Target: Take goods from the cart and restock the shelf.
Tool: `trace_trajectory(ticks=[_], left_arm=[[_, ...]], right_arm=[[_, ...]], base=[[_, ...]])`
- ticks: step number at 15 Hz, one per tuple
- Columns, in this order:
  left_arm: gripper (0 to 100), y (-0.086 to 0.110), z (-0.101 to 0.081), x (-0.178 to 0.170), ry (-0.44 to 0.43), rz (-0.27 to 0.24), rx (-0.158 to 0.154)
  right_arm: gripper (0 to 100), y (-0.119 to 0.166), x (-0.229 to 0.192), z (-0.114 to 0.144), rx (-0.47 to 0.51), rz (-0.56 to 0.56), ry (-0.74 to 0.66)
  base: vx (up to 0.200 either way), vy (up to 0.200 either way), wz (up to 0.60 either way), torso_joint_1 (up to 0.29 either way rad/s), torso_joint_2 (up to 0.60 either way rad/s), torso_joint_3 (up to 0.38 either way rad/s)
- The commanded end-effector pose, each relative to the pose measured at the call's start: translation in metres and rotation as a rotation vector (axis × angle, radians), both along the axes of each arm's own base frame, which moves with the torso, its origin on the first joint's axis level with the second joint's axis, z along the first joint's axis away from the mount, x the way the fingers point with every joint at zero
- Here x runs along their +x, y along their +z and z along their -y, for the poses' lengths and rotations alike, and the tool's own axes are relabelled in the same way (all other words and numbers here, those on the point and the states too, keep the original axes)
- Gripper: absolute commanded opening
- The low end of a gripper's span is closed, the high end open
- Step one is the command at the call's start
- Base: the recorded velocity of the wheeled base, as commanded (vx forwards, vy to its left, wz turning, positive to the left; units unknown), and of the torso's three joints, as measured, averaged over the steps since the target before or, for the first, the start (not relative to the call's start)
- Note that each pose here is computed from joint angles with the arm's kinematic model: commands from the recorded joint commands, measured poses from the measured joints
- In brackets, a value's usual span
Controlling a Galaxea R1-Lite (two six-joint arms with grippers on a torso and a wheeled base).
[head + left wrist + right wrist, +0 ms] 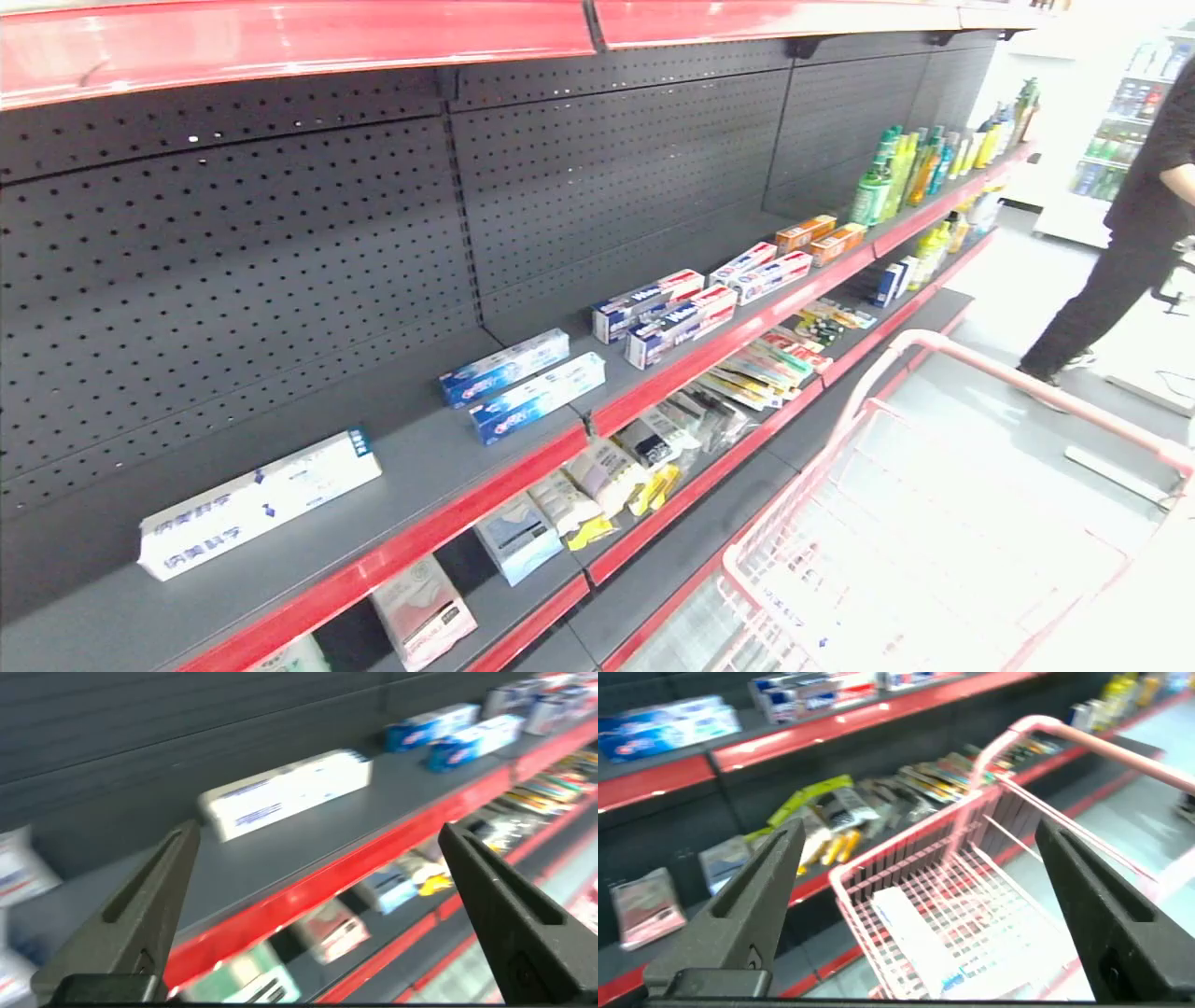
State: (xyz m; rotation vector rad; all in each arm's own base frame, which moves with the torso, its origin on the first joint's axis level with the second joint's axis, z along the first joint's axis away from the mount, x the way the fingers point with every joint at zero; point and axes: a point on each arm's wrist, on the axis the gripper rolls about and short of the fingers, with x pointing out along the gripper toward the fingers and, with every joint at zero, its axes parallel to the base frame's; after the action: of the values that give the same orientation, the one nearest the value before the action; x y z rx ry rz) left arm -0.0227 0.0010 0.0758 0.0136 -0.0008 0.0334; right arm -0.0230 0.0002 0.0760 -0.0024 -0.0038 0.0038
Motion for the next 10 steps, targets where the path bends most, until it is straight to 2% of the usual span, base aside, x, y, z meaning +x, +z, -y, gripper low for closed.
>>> trace_trajectory(ticks=[1, 10], left_arm=[[100, 0.0001, 0.0000, 0.0001, 0.000, -0.001, 0.000], [100, 0.0001, 0.0000, 0.0001, 0.000, -0.001, 0.000]], right_arm=[[100, 0.0001, 0.0001, 0.0000, -0.001, -0.001, 0.001], [100, 0.0001, 0.0001, 0.0000, -0.002, -0.001, 0.002]], base=[[0.000, 0.000, 0.00, 0.000, 0.00, 0.000], [0.000, 0.000, 0.00, 0.000, 0.00, 0.000]])
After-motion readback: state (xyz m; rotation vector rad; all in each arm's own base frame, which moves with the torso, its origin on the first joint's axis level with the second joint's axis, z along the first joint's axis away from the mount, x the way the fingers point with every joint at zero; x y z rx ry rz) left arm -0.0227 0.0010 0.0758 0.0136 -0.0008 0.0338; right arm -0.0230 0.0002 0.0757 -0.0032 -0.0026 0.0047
